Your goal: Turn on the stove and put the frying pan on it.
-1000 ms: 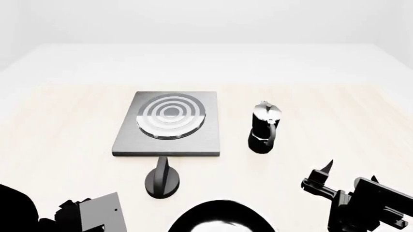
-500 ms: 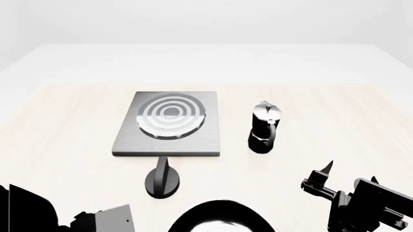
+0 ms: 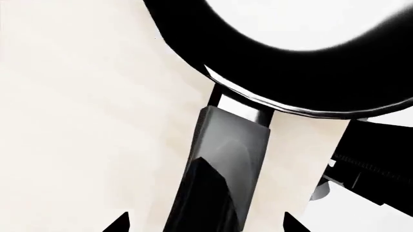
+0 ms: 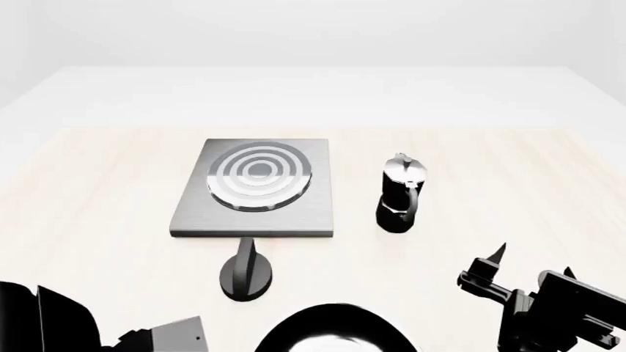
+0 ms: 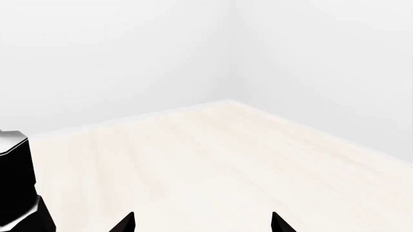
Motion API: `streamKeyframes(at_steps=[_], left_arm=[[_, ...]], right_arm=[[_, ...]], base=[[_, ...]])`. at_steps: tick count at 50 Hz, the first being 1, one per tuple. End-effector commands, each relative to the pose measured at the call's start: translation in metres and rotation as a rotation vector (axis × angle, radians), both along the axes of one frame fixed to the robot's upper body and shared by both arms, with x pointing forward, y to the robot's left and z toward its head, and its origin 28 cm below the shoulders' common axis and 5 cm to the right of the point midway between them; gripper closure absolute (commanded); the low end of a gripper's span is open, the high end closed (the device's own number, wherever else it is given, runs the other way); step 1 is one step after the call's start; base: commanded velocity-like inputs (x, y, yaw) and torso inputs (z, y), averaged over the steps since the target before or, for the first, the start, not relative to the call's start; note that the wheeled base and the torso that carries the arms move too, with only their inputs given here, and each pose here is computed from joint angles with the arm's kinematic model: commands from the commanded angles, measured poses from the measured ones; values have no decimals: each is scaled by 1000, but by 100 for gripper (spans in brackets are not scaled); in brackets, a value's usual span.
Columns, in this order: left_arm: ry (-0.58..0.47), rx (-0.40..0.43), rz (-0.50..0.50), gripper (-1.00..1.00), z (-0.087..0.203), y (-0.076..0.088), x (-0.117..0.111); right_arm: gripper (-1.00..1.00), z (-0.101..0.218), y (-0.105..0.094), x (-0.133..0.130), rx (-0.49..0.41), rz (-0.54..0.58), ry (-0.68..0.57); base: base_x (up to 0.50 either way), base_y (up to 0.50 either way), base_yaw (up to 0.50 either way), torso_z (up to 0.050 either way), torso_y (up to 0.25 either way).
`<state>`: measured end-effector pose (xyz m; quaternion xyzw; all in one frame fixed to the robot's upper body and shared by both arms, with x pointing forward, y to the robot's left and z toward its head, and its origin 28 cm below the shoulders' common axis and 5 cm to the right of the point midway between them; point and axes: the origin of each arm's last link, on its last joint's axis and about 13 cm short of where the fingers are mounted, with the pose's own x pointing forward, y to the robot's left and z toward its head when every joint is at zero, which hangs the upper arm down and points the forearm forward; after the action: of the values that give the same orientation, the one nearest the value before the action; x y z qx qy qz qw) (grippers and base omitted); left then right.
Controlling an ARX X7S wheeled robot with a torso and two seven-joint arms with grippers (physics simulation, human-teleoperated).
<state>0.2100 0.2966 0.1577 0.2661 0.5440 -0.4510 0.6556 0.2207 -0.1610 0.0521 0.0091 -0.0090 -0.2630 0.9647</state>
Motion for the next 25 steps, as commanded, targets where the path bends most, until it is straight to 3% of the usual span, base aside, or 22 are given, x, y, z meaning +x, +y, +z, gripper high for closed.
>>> streamKeyframes(at_steps=[1,10,11,25], left_arm=[[43,10,10,-100,-16,2,6],[57,15,21,-100,-22,2,9],[36,35,-21,100,-22,1,5],[28,36,-5,100,-21,1,3]], right_arm=[[-100,1,0,0,1,0,-3],[-100,0,1,0,0,1,-3],[-100,0,1,0,0,0,-4],[-100,1,1,0,-3,-1,-10]], base=[[0,0,0,0,0],[0,0,0,0,0],[0,0,0,0,0],[0,0,0,0,0]])
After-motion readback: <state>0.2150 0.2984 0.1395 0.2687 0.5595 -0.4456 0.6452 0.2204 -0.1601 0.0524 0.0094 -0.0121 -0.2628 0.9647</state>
